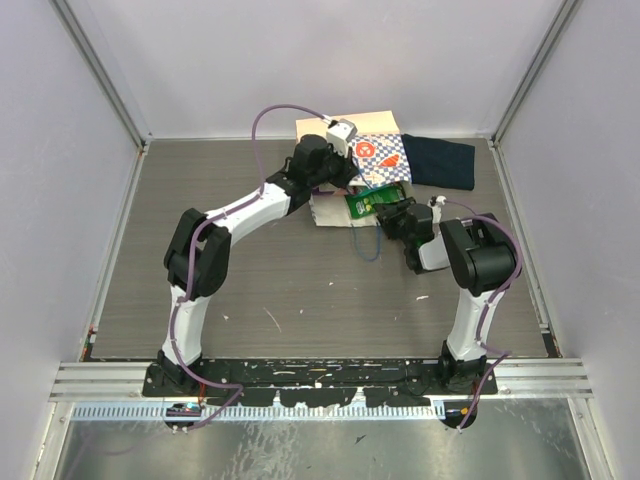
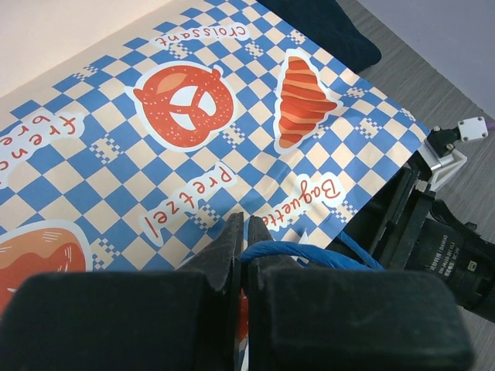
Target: Take the snacks out of the paper bag
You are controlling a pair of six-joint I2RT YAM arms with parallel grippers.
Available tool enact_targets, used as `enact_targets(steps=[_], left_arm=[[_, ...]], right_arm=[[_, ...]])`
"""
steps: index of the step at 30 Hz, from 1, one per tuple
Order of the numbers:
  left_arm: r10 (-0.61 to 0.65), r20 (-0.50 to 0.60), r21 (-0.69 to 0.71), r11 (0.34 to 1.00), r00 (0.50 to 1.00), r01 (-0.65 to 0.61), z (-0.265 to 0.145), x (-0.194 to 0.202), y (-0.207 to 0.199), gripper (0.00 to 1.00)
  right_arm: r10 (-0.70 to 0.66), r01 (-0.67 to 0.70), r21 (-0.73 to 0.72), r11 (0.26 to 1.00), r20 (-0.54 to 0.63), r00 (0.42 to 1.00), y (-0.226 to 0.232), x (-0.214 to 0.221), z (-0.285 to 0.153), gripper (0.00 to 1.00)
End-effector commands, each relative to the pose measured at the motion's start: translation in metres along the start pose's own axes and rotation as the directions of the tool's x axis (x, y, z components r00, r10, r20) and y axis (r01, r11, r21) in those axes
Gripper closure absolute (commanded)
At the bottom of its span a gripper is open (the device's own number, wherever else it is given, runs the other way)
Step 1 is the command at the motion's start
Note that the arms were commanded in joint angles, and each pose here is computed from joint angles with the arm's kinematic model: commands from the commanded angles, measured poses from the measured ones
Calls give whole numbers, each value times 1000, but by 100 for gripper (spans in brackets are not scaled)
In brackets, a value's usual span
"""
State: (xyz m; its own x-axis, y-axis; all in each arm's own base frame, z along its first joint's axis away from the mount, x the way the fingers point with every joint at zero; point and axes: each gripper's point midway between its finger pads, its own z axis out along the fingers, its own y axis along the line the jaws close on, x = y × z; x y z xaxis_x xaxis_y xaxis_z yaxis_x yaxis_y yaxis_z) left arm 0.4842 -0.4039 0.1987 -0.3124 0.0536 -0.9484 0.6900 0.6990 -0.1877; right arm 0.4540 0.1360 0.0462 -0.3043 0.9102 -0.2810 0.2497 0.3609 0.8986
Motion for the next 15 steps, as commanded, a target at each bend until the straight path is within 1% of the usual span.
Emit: enact_targets(steps=[1,3,4,5,6,7,8,12,15], left_arm=[[24,118,-44,999,993,-19,-16,-48,8,100],[15,92,-46,999,996,-10,-16,-29,10,100],[12,86,-45,999,996,-8,-17,-22,11,100],[10,80,-44,999,997,-6,-17,-15,11,100],[6,74,-40,999,997,-3,-18,-9,11,100],[1,67,-33,999,998,2,-19,-3,10,100],[-8,60,-26,1000,998,9,-19,4,10,100],[-42,46,12,999,998,41,-15,23,5,100],[-63,38,36,997,997,62,-10,37,3,100]], right_arm=[[-4,4,97,995,4,1000,-14,1,14,51],[3,-3,98,995,5,1000,-16,2,20,51],[8,-8,95,995,5,1000,-17,2,22,53],[11,-11,86,996,8,1000,-15,2,23,58],[8,-9,73,997,11,1000,-12,1,24,80],[6,-7,70,997,13,1000,-11,0,24,91],[3,-4,70,998,15,1000,-10,0,25,98],[-2,1,63,998,14,1000,-8,-1,24,99],[11,-10,38,999,-9,1000,-2,3,17,99]])
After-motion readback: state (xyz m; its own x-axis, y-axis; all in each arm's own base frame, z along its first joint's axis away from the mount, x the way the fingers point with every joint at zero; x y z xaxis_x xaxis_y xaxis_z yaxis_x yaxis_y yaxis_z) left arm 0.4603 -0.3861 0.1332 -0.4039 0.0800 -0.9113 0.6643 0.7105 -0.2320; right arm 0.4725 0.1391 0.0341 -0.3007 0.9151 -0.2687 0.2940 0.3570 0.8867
